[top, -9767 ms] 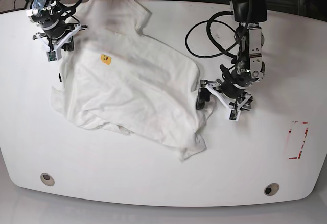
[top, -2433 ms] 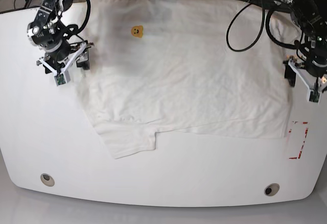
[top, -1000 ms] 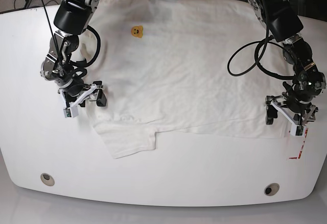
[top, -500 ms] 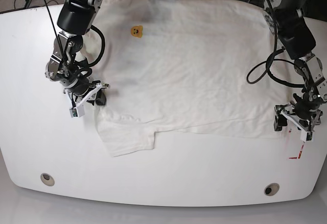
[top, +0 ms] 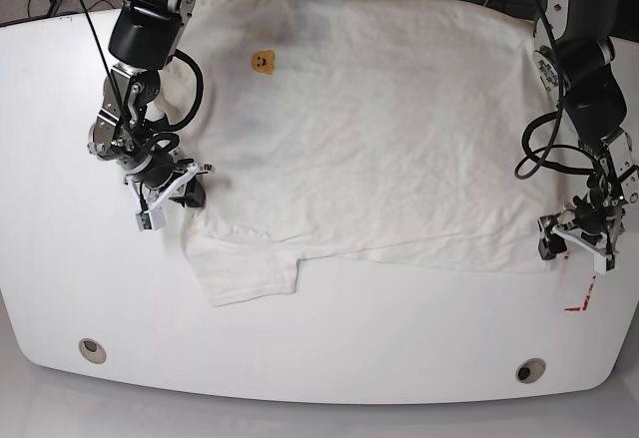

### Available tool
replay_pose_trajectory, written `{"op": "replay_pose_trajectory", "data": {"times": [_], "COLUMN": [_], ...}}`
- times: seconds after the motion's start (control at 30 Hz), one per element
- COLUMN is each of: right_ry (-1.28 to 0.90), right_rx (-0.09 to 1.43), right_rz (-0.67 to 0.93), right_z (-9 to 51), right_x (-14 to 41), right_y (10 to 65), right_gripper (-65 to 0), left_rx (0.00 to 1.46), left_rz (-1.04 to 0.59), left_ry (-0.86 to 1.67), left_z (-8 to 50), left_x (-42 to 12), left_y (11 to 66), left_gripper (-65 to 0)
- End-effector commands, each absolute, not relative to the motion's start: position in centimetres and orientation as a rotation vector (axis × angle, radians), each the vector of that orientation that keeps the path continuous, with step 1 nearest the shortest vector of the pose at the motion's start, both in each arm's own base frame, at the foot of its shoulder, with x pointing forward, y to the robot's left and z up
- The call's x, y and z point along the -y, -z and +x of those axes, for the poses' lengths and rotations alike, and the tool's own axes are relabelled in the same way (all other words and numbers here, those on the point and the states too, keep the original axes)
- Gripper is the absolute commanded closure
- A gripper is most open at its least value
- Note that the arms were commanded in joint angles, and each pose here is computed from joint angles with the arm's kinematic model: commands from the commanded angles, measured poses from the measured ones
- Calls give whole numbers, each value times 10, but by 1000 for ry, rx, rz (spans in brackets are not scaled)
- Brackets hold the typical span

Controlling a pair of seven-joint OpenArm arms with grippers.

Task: Fold the T-shirt properly
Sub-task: 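Move both grippers to the shirt's hem corners, then grasp the hem corners with both grippers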

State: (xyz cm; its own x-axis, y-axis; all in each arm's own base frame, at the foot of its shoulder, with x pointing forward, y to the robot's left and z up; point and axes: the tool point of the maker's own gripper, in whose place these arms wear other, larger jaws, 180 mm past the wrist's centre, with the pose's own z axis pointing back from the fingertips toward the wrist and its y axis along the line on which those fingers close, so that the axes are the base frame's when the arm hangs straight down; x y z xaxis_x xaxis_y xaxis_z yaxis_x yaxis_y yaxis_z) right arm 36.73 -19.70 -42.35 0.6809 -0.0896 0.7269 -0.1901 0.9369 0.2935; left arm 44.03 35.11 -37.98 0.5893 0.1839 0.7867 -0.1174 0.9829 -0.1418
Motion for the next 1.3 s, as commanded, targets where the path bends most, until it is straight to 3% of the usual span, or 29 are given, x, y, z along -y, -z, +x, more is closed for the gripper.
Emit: {"op": "replay_pose_trajectory", "data": {"times": [0.0,1.27], "right_ry": [-70,-72], "right_rx": [849,854], "right_rz": [356,356], "right_z": [375,375], "right_x": [201,201], "right_y": [414,413], "right_gripper": [-16,-16], "left_rx": [983,891], "left_rz": [-70,-96], "left_ry": [-153,-83], "left_z": [455,441], "left_x": [-354,-320], "left_y": [358,395], "left_gripper": [-549,-547]}}
